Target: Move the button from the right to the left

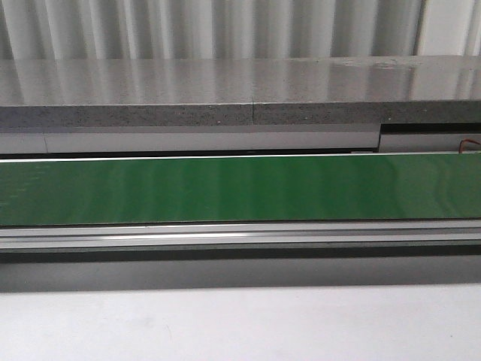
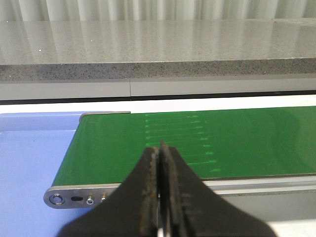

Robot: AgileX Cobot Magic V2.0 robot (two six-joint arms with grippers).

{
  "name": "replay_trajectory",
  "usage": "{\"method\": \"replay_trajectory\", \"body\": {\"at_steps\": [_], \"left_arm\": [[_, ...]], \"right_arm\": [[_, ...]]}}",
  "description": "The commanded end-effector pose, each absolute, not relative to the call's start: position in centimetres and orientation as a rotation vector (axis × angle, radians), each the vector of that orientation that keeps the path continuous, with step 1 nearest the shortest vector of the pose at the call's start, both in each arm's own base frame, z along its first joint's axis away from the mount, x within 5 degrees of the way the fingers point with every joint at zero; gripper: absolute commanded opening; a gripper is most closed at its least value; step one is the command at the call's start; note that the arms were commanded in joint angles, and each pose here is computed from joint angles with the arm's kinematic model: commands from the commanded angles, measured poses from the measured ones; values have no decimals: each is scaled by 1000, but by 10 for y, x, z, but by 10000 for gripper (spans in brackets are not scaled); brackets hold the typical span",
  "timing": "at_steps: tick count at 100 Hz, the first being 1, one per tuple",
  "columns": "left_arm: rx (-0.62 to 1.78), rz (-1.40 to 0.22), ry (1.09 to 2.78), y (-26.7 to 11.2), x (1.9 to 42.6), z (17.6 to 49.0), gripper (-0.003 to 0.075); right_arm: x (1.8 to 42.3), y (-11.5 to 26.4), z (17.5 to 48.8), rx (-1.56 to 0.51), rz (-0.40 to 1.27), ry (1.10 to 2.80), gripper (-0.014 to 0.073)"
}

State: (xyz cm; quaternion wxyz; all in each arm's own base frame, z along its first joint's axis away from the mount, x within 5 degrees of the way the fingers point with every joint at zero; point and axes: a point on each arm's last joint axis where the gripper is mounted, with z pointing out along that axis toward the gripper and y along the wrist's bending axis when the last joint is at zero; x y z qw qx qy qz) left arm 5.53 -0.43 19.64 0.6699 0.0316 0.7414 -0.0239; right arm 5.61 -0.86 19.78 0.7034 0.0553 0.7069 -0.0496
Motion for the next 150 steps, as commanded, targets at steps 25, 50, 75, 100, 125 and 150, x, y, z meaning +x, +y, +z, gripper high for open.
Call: {"method": "replay_trajectory", "body": {"at_steps": [25,50,75,100,125,150], "left_arm": [[61,-60,1587,-4,54,197,-20],[61,-60,1587,-4,54,197,-20],[61,-60,1587,-4,54,197,-20],[61,-60,1587,-4,54,197,-20],[61,-60,1587,-4,54,197,-20],[61,-60,1587,-4,54,197,-20]], "right_arm": [[54,-8,212,101,-118,1460,-67],[54,-8,212,101,-118,1460,-67],[54,-8,212,101,-118,1460,-67],[53,-7,218,91,-115,1394,-67],[46,-7,247,105,-124,1416,-67],[50,-10,279,140,-133,1604,-67]]}}
